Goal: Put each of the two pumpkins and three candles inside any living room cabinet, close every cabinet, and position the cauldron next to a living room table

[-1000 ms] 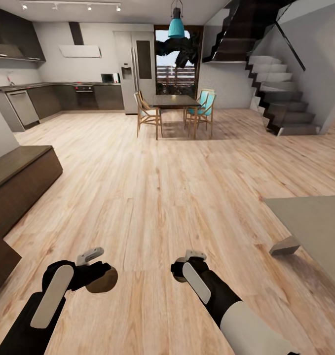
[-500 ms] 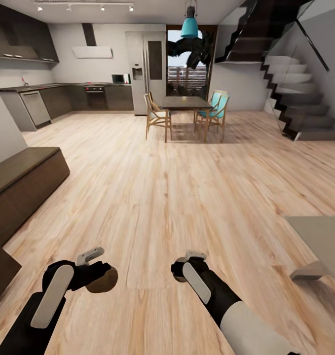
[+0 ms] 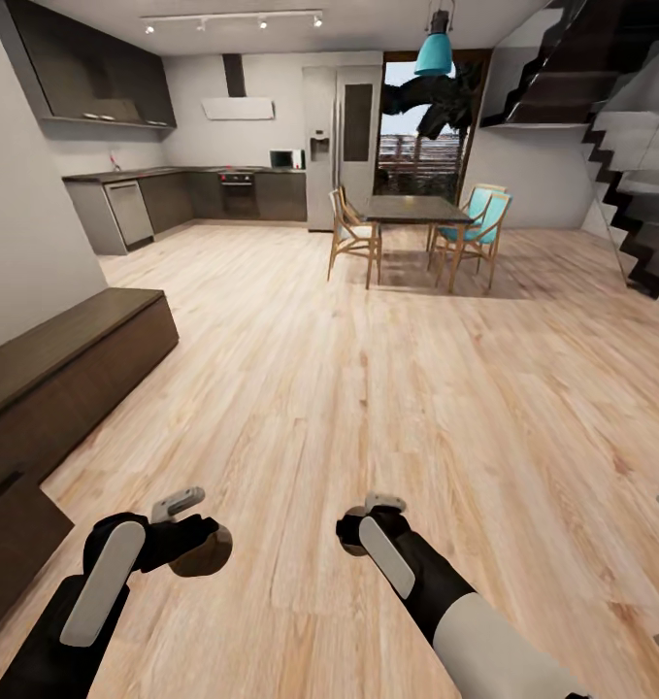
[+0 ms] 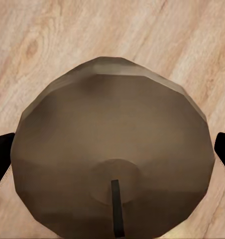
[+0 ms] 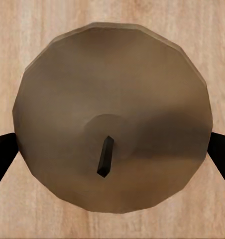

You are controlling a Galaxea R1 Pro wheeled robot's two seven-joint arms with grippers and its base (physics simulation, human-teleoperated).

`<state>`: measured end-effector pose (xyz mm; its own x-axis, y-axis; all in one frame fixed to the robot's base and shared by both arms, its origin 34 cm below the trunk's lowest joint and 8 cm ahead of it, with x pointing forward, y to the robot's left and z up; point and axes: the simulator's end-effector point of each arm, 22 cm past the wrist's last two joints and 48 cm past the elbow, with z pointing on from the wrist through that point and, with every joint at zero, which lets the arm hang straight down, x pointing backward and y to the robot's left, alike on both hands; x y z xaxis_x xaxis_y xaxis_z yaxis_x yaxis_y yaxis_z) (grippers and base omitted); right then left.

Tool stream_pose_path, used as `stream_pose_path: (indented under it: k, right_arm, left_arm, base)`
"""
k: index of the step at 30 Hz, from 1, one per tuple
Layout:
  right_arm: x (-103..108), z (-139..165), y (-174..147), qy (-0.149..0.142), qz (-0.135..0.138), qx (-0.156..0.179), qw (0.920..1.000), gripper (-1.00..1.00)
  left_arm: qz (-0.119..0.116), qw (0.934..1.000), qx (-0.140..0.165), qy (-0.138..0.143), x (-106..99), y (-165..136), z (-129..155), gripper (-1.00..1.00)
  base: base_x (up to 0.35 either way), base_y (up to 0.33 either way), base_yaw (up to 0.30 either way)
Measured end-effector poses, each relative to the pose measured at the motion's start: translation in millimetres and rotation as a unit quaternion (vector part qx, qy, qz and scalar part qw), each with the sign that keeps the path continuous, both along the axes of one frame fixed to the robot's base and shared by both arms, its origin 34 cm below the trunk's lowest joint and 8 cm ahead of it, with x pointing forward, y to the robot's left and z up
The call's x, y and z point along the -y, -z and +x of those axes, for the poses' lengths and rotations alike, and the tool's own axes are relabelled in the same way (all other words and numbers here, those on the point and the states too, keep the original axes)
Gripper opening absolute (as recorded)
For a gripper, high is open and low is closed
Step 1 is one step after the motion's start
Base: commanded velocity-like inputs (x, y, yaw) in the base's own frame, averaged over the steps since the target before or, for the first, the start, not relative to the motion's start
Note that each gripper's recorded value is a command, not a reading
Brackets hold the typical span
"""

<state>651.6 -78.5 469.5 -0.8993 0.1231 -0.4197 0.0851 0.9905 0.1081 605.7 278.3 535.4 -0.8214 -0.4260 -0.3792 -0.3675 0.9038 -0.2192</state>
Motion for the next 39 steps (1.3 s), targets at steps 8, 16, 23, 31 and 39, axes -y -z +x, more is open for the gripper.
stream_pose_path:
  k: [8,16,23,31,39]
  right_arm:
    - [0,1,-3,0.0,0.0,0.003,1.0,-1.0]
    - [0,2,-5,-0.001,-0.001,0.005,1.0,-1.0]
    - [-1,2,-8,-0.001,0.0,0.007,1.0,-1.0]
    - [-1,3,-10,-0.002,0.0,0.008,1.0,-1.0]
    - [-2,4,-15,-0.003,0.0,0.012,0.9999,-1.0]
  left_arm:
    - [0.0,1.0,0.002,0.0,0,-2,0,-1.0]
    - [-0.002,1.0,0.005,0.0,1,-5,1,-1.0]
    - [-0.001,1.0,0.006,0.0,0,-6,1,-1.0]
    - [0.0,1.0,0.01,0.0,0,-9,2,-1.0]
    - [0.0,0.9999,0.014,0.0,0,-15,4,-1.0]
  base:
    - [0.33,-0.014,0.268]
    - [0.285,-0.1,0.269]
    - [0.205,-0.015,0.269]
    - [0.173,-0.031,0.27]
    - [0.018,-0.007,0.27]
